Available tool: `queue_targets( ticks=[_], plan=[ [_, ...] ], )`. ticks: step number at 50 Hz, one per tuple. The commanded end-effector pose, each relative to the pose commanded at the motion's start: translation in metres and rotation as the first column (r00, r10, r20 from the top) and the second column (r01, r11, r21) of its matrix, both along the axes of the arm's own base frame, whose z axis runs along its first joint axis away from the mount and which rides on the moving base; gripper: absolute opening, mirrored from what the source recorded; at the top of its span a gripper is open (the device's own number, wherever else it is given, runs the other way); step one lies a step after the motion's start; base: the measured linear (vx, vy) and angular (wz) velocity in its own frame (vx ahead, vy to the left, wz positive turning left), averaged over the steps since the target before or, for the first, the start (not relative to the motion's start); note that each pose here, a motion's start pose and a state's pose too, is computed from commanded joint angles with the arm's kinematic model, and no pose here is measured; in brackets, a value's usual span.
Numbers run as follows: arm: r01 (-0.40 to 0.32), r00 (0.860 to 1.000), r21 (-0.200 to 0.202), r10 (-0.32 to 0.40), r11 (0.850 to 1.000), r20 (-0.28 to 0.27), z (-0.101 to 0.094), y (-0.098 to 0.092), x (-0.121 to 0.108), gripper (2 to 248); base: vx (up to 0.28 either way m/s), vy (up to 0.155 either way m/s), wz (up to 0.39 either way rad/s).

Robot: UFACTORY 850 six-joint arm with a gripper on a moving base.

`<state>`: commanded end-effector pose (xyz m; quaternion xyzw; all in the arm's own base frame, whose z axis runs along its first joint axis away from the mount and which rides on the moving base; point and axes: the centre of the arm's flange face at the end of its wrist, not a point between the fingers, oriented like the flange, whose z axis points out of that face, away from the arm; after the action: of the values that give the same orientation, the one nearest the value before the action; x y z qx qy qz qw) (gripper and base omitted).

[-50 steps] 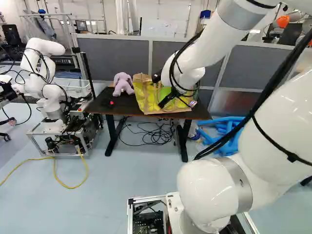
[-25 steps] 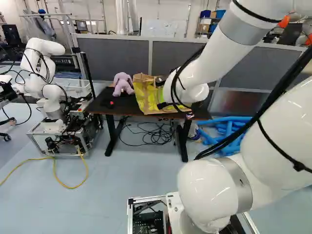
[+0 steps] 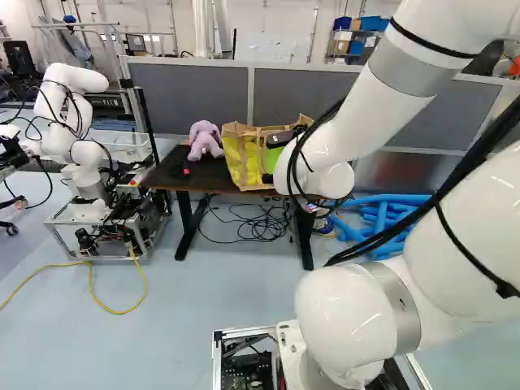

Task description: Pick up the bag on the ground and place it on the table

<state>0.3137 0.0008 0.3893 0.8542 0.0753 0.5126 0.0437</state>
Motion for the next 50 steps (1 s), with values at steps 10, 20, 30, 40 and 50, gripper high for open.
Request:
queue_targets(
  ticks=[10,20,30,40,50],
  plan=[
    [0.021,0.999,0.042,-0.023,0.999,0.042,-0.007,0.0,-0.011,247,0.0,0.0,0.0],
    [0.036,0.996,0.079,-0.042,0.996,0.077,-0.012,0.0,-0.021,247,0.0,0.0,0.0],
    [0.046,0.993,0.109,-0.057,0.993,0.105,-0.017,-0.001,-0.029,247,0.0,0.0,0.0],
    [0.052,0.99,0.134,-0.069,0.99,0.126,-0.02,-0.001,-0.036,247,0.0,0.0,0.0],
    [0.056,0.987,0.151,-0.078,0.987,0.14,-0.022,-0.001,-0.04,247,0.0,0.0,0.0]
  ],
)
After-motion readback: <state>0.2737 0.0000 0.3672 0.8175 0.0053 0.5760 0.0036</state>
